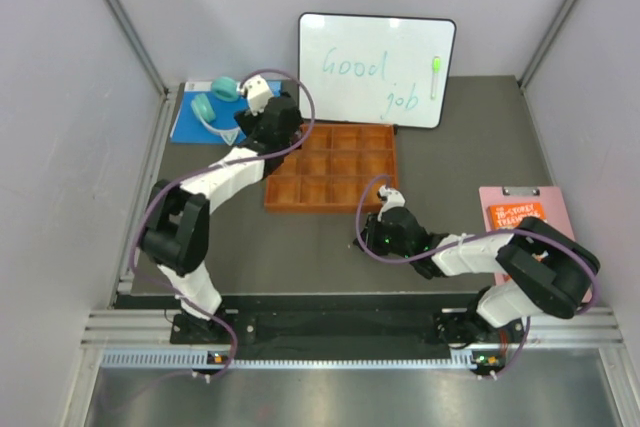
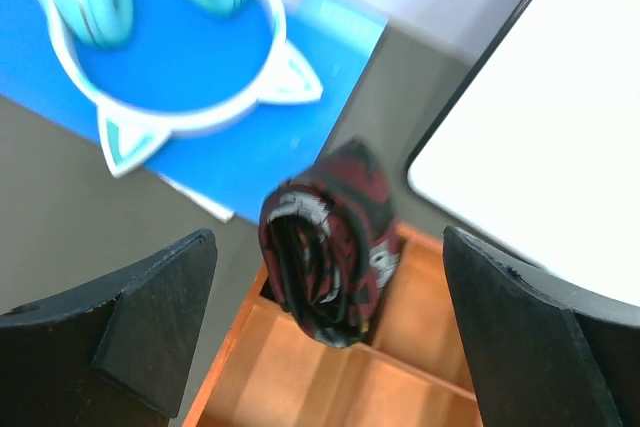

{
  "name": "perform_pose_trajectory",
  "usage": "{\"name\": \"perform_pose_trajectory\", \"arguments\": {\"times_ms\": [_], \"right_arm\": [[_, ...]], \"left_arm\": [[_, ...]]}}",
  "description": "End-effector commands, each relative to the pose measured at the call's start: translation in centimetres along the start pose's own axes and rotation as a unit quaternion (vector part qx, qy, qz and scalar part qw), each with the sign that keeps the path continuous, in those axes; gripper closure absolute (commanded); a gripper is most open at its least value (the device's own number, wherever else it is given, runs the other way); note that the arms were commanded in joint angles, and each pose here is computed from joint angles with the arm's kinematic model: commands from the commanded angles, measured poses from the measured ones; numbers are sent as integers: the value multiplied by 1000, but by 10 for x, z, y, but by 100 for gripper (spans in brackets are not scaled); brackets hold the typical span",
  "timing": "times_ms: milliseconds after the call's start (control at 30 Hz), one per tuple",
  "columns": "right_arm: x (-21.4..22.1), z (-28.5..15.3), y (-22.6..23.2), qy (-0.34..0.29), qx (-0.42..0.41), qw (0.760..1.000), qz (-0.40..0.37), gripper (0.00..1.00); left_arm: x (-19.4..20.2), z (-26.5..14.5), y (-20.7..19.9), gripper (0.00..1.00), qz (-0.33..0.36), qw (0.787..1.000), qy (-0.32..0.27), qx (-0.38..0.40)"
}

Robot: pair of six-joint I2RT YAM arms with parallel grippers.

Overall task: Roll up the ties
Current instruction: Place the tie in the storage box, then reset both arms

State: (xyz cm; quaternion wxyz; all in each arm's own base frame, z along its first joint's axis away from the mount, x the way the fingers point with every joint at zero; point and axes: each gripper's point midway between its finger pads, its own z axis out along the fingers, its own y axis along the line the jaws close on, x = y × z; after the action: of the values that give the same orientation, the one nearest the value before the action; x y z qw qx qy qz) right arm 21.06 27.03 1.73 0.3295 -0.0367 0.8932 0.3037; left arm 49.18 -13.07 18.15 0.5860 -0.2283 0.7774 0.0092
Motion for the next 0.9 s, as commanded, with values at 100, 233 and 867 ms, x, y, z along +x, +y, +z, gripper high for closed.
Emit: {"name": "perform_pose_trajectory", "arguments": {"times_ms": [100, 233, 867], "right_arm": [[67, -15, -68, 116, 121, 985, -31, 81], [67, -16, -68, 116, 119, 986, -32, 81], [66, -16, -64, 112, 123, 985, -41, 81]], "left_arm": [[-43, -51, 31, 1, -8, 999, -35, 13], [-49, -82, 55, 1, 9, 999, -31, 23], [-26, -207, 147, 1, 41, 993, 22, 112]]}}
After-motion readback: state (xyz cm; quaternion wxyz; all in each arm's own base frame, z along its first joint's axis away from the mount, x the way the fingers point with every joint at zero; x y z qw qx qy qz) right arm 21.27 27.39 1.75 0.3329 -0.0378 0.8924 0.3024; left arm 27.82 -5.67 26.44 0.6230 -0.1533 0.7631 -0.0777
